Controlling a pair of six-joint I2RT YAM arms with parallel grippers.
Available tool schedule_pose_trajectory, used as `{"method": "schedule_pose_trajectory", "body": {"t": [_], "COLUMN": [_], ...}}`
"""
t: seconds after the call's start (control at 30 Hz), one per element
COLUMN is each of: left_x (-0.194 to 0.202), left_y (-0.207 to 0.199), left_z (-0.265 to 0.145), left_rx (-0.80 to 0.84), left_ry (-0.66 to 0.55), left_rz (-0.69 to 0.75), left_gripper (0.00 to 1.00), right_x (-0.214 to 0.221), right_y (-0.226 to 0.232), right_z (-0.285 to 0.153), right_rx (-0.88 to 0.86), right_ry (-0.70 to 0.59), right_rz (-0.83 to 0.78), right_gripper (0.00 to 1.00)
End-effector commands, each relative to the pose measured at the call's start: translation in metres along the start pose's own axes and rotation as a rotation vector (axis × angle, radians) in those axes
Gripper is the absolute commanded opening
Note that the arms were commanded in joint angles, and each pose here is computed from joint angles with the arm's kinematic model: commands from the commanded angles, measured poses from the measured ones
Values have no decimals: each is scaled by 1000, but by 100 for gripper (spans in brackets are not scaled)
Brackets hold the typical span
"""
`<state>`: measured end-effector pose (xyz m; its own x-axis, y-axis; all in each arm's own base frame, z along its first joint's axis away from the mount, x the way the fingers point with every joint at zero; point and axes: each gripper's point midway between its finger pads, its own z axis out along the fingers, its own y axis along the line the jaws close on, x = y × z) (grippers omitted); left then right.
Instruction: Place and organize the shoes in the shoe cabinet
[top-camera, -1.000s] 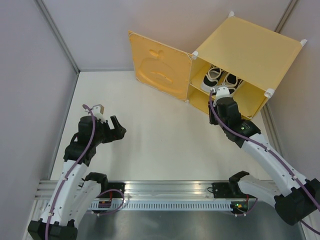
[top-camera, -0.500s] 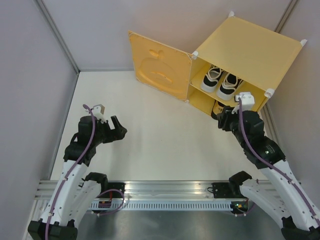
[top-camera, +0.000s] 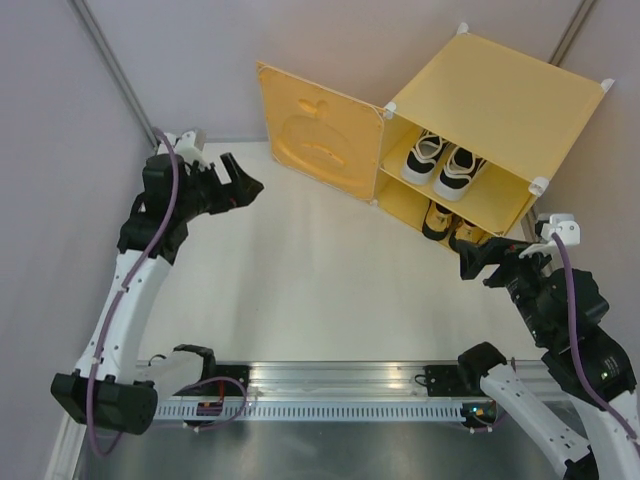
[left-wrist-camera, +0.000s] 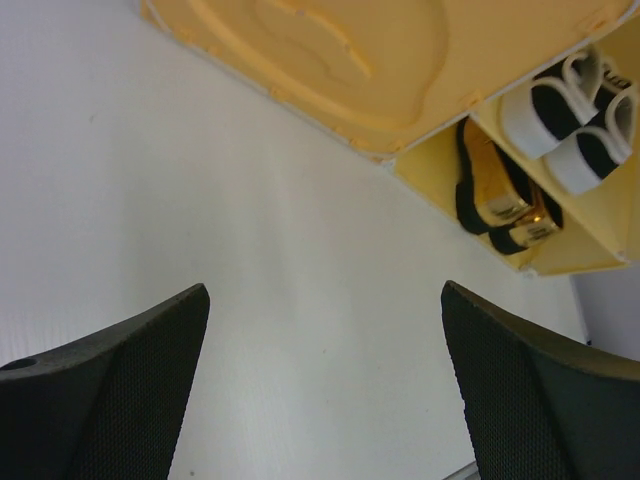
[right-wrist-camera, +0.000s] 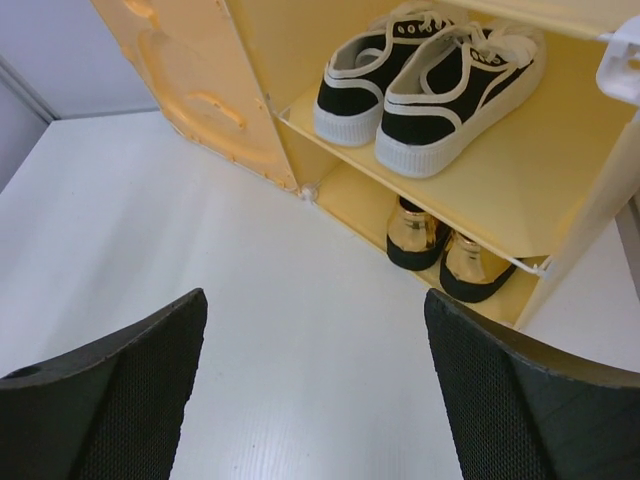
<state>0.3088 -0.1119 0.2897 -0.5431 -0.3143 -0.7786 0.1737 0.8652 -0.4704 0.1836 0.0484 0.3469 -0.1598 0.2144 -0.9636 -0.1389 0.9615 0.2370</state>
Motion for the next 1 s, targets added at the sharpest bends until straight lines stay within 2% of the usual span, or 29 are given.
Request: {"method": "schedule_pose_trajectory", "body": {"t": [0.0, 0.03, 0.1, 0.13, 0.3, 0.4, 0.43, 0.47, 0.57, 0.67, 0.77, 0.97], "left_x": [-59, -81, -90, -110, -141, -153, -167, -160, -170, -172, -163, -151], "left_y": [-39, -52, -60, -74, -114, -150, -162, -172, -194, -200, -197, -189], "left_z": [14, 11, 32, 28, 59, 74, 71, 84, 88, 104, 124, 150], "left_rx": [120, 146, 154, 177, 227, 339, 362, 400, 472, 519, 553, 583], "left_ry": [-83, -119, -104, -145, -182, -230, -290, -274, -331, -365, -382, -403], "left_rz": [-24, -16, -1, 23, 125, 273, 363, 419, 584, 720, 903, 1154], "left_gripper": [100, 100, 100, 100, 100, 100, 100, 100, 100, 100, 100, 100], "right_x": [8, 11, 9, 10, 14, 21, 27, 30, 42, 49, 50, 53], "right_y": [1, 1, 8, 9, 14, 24, 28, 29, 35, 43, 44, 49], "right_z": [-16, -17, -24, -25, -29, -29, -28, -28, -27, -31, -37, -45], "right_rx": [-38, -44, -94, -107, -142, -204, -226, -234, -272, -326, -342, -380], "right_ry": [30, 30, 17, 15, 28, 44, 63, 68, 103, 125, 119, 132], "right_rz": [-7, -4, -1, -5, -6, -6, -5, 1, 10, 17, 20, 45], "right_gripper": [93, 96, 97, 97, 98, 98, 98, 98, 98, 98, 98, 98]}}
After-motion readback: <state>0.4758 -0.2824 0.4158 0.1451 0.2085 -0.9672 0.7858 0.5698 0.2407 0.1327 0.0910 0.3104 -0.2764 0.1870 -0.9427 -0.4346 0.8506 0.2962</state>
